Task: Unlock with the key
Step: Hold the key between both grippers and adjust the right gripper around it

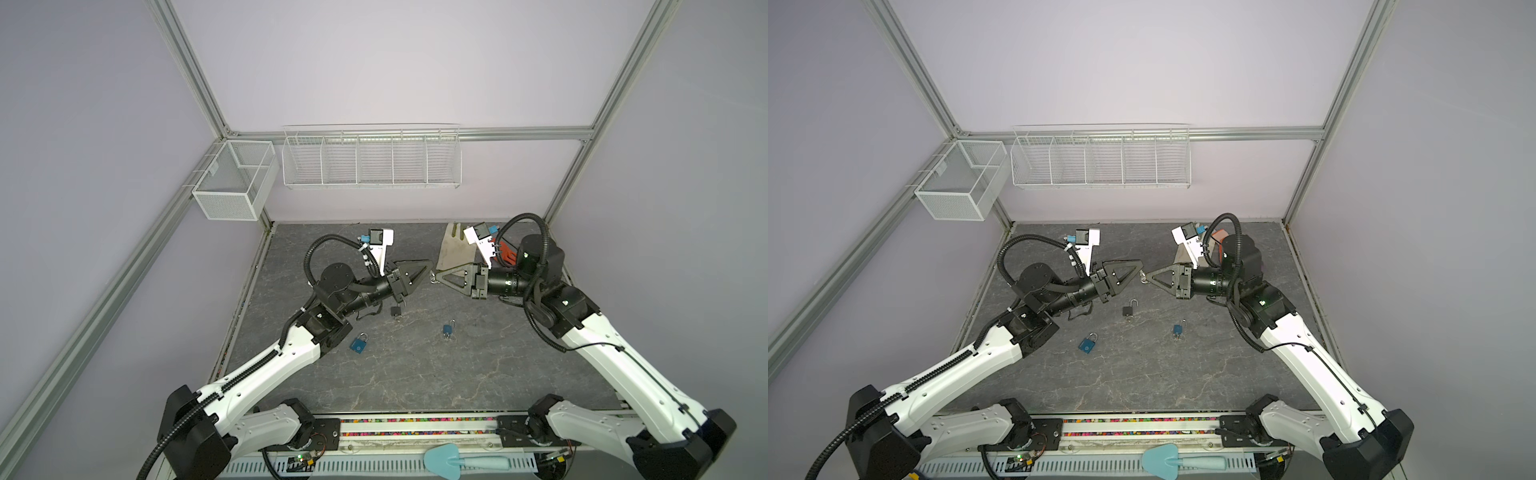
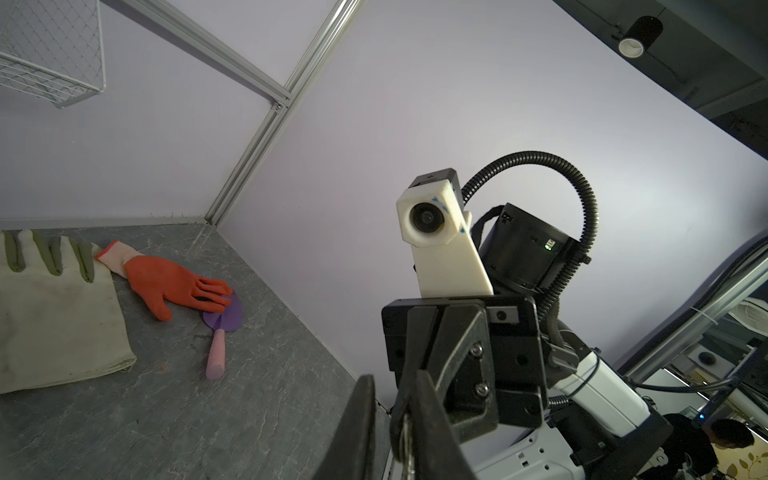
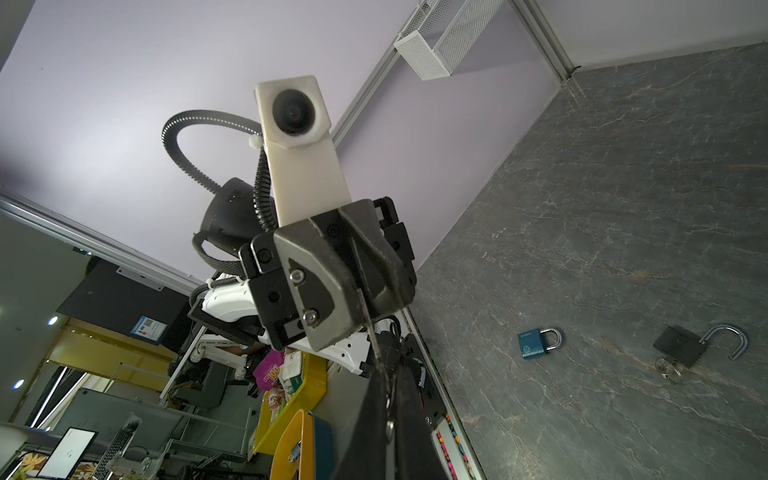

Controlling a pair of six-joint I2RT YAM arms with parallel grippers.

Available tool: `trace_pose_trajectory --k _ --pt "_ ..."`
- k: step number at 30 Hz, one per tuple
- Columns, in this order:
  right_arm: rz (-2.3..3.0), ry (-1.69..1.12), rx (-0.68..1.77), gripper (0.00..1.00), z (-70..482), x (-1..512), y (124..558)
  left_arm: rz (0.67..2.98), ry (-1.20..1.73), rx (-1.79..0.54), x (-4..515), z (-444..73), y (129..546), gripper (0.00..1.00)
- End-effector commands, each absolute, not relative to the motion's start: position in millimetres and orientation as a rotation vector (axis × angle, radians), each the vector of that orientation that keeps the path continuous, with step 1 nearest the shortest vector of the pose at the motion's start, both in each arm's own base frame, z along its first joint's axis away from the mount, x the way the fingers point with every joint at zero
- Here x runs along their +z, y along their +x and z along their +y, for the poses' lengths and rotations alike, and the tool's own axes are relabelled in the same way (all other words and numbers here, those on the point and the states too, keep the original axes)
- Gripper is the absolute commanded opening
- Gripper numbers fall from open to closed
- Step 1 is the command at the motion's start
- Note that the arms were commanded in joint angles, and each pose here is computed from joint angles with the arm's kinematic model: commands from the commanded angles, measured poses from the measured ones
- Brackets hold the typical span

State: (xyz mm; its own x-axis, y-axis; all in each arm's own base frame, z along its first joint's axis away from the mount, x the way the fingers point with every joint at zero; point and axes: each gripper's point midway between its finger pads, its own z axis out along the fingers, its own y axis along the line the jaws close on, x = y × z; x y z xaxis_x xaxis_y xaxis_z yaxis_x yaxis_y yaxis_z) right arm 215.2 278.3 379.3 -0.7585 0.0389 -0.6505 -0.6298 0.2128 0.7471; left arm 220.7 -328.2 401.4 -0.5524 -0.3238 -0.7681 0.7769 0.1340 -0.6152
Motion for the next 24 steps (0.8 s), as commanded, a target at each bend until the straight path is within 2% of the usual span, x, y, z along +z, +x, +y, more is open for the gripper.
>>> trace_pose_trajectory --k 1,6,10,13,15,18,24 --pt "1.915 -0.591 1.578 0.07 280 388 212 1.507 0.461 -1.590 413 -329 222 0.16" --pt "1.917 -0.582 1.556 0.06 279 388 215 1.518 0.467 -1.595 412 -332 223 0.10" --pt "1.916 -0.586 1.536 0.06 278 388 215 1.525 0.463 -1.589 410 -332 224 0.00" --pt "1.917 -0.592 1.517 0.08 276 387 215 1.518 0.459 -1.589 412 -331 224 0.00" --pt "1.910 -0.597 1.505 0.16 275 388 214 1.512 0.461 -1.587 413 -331 224 0.00" --pt "1.911 -0.591 1.483 0.39 271 386 213 1.494 0.452 -1.573 415 -328 225 0.00" --pt "1.924 -0.485 1.440 0.67 261 371 221 1.501 0.356 -1.539 415 -324 238 0.00"
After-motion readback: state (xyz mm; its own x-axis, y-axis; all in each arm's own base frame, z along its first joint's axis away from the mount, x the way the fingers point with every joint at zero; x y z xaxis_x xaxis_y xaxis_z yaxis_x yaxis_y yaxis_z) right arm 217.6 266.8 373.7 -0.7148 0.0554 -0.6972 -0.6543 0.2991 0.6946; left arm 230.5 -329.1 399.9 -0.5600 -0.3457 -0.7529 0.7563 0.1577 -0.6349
